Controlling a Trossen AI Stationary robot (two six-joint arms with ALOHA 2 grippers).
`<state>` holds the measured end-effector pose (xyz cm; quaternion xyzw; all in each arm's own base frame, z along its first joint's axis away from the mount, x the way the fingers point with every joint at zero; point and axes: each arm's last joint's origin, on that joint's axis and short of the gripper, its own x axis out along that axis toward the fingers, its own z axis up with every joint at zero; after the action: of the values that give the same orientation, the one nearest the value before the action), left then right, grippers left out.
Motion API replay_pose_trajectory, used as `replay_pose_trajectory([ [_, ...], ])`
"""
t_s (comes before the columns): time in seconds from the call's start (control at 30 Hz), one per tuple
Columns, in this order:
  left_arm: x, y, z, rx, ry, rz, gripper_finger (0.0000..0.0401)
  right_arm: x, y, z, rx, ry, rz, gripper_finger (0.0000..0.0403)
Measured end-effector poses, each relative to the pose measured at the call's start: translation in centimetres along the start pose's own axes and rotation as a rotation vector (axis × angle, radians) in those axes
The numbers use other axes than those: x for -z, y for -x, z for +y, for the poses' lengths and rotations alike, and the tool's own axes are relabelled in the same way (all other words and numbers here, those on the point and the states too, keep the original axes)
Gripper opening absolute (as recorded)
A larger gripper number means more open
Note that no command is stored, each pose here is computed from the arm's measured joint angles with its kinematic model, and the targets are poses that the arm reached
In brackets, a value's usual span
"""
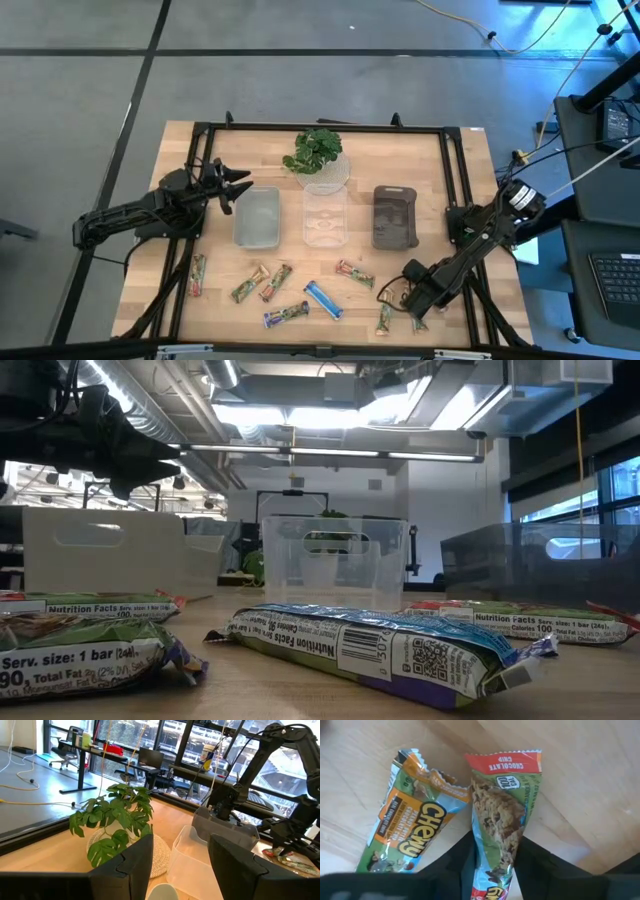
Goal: Pick and place Granola Bars by type
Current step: Put the red granola bar into the black transparent bin
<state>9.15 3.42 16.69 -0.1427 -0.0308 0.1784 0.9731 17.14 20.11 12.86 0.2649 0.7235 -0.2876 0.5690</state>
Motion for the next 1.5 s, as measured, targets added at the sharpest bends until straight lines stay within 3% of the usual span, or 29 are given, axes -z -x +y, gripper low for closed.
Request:
replay_pose_trajectory([
  [0.53,0.0,0.0,0.0,0.000,0.000,0.000,0.0181,0.5,1.7,0.2,-0.047,0.016,-0.020,0.0115],
  [0.83,0.0,0.0,0.0,-0.001,0.000,0.000,0.0181,0.7,6.5,-1.6,-0.246,0.022,-0.087,0.0115],
  [0.97,0.0,0.0,0.0,-0.001,0.000,0.000,0.0181,-0.1,10.7,-2.9,-0.431,-0.019,-0.235,0.0115],
  [1.13,0.0,0.0,0.0,0.000,0.000,-0.001,0.0181,-2.2,14.7,-5.5,-0.563,-0.110,-0.581,0.0115],
  [1.27,0.0,0.0,0.0,0.000,0.000,-0.002,0.0181,-4.3,16.4,-7.2,-0.541,-0.105,-0.759,0.0115],
  [1.5,-0.2,0.0,-0.1,0.005,0.001,-0.018,0.0180,-8.9,16.9,-9.1,-0.415,-0.216,-0.809,0.0115],
])
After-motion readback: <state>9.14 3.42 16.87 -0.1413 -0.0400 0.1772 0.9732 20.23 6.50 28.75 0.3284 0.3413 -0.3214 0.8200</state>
